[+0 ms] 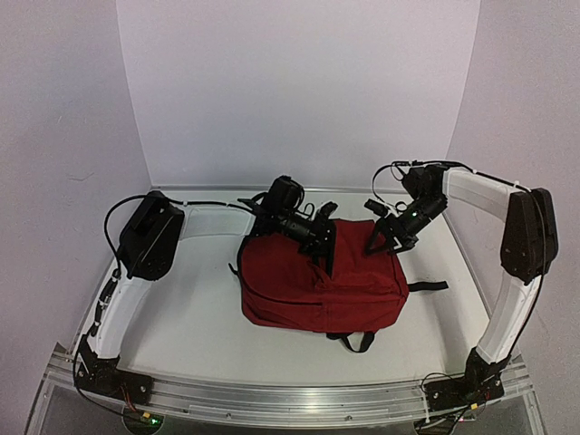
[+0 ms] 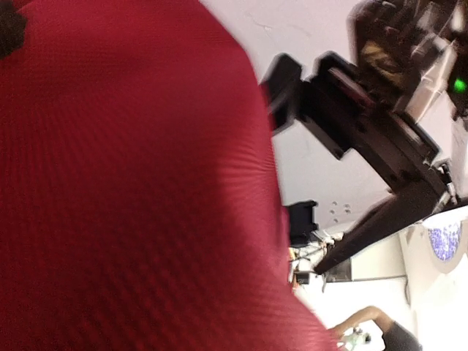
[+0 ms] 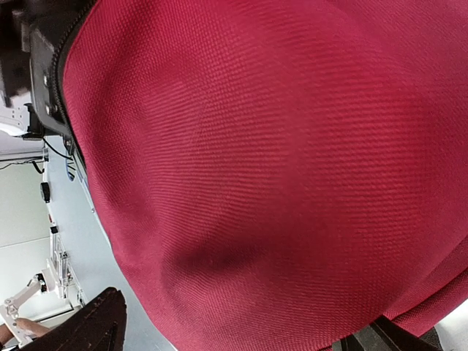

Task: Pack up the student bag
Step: Place the stationery in the student bag.

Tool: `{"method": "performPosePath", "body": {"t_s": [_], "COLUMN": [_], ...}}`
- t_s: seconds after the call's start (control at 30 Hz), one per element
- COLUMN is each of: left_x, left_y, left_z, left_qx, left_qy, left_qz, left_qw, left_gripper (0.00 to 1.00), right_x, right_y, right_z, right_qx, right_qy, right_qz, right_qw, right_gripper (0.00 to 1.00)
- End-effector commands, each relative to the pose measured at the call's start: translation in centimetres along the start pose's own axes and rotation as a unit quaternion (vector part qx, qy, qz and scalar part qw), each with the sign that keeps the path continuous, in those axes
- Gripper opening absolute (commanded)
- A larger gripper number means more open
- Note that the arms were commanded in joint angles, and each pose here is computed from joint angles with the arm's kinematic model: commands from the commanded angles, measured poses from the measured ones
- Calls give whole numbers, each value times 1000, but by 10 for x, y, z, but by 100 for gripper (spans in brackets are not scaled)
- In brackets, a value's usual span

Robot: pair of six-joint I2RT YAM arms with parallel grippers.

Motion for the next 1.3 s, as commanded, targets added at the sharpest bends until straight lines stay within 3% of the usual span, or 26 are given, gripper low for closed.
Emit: {"method": "performPosePath", "body": {"t_s": [0.0,0.2,0.27,0.37,0.57,0.83,1.13,1.27], "left_x": [7,16,19,25,33,21,9,7], "left_y": [24,54,64,78,98,89,66,63], "left_z": [-31,-67,-80,-93,-81,-56,-29,-27], "left_qx": [-83,-156,-168,-182,-225,-234,-211,-196], "left_qy": [-24,-25,-25,-19,20,45,64,64], "left_qz": [-44,-67,-70,-73,-101,-111,-95,-101], "left_qw": [995,985,983,980,969,965,971,973], "left_gripper": [41,61,72,76,71,48,51,41], "right_x": [-10,-18,-18,-20,-43,-62,-79,-70], "right_y": [16,44,53,64,76,20,-24,-50], "right_z": [10,28,36,46,69,95,59,39], "right_qx": [15,61,68,83,86,74,94,91], "right_qy": [34,67,72,77,87,116,76,54], "right_qz": [-23,-61,-79,-111,-172,-140,-134,-108], "right_qw": [999,994,992,987,978,981,984,988], "right_gripper": [93,92,91,87,73,54,50,43]}}
Point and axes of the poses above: each gripper's point midway between its finger pads, its own y axis back along the fingers, its own z axis along the line the jaws close on, x = y × z, the point moved 9 cm from there along y, back along the fingers, and after that the axes turned 5 degrees about y, right-handed, at the moved point
